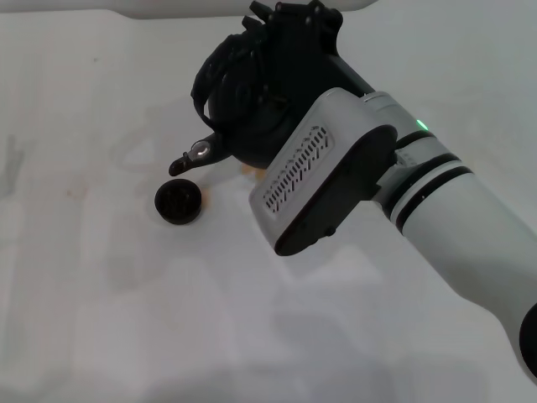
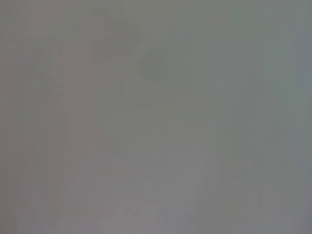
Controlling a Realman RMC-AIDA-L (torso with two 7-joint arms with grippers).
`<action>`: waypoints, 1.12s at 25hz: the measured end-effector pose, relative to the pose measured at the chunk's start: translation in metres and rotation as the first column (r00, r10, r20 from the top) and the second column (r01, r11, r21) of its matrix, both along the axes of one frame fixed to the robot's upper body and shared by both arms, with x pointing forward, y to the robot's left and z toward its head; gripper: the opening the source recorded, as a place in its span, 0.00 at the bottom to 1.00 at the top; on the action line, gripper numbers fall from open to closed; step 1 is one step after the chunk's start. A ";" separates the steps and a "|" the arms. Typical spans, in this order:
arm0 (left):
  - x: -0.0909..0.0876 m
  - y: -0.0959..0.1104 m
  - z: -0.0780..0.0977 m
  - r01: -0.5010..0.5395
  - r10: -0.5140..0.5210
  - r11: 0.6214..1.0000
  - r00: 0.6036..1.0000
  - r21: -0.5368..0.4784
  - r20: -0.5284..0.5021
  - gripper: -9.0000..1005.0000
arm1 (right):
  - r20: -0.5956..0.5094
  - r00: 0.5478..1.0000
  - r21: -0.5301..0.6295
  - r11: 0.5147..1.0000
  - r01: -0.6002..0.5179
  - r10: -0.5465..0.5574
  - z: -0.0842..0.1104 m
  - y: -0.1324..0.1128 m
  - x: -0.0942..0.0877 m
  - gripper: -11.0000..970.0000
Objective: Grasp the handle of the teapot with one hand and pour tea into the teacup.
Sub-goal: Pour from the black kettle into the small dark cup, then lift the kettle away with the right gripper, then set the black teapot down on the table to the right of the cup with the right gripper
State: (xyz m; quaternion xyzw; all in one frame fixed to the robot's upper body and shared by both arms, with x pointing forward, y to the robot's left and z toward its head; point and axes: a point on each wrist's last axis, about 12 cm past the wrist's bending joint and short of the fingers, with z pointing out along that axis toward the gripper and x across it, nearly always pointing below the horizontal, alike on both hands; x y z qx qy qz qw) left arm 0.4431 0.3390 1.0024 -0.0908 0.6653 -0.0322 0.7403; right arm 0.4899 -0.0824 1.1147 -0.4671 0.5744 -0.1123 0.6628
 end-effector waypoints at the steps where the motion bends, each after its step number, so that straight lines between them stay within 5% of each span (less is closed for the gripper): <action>1: 0.000 0.000 0.000 0.000 0.000 1.000 1.000 0.000 0.000 0.89 | -0.006 1.000 0.009 1.000 0.002 -0.002 0.000 0.000 0.000 0.11; 14: 0.000 0.000 0.000 0.002 -0.002 1.000 1.000 0.001 -0.001 0.89 | -0.158 0.984 0.138 0.985 0.104 -0.082 -0.006 -0.011 0.006 0.11; 28: 0.000 -0.001 0.000 0.006 -0.006 1.000 1.000 0.002 0.001 0.89 | -0.329 0.930 0.352 0.892 0.284 -0.166 -0.007 -0.042 0.007 0.11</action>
